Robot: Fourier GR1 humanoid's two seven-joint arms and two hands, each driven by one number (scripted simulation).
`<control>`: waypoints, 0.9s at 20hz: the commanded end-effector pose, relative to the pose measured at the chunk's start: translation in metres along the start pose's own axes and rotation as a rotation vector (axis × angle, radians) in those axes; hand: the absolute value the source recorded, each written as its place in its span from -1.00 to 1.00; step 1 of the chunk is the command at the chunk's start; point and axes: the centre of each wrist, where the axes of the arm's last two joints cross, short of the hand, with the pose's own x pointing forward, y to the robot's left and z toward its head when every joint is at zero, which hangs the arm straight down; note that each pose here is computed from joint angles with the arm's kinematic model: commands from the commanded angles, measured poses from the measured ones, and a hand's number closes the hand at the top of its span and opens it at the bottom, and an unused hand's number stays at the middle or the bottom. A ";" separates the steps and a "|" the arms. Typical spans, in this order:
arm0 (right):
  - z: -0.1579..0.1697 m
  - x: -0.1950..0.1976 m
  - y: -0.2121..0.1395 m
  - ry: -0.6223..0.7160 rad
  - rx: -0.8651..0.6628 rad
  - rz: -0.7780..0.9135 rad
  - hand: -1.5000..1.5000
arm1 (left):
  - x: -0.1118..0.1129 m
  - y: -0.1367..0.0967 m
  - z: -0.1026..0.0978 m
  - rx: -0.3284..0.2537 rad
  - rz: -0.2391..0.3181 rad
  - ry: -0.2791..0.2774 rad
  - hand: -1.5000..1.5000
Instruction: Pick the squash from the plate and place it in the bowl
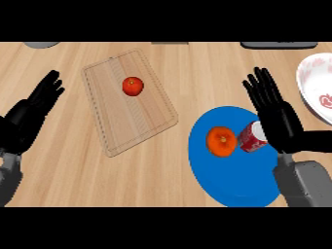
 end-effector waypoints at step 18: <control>0.045 -0.002 0.112 -0.034 -0.436 0.869 -1.00 | -0.005 0.013 0.001 -0.026 0.056 0.127 0.00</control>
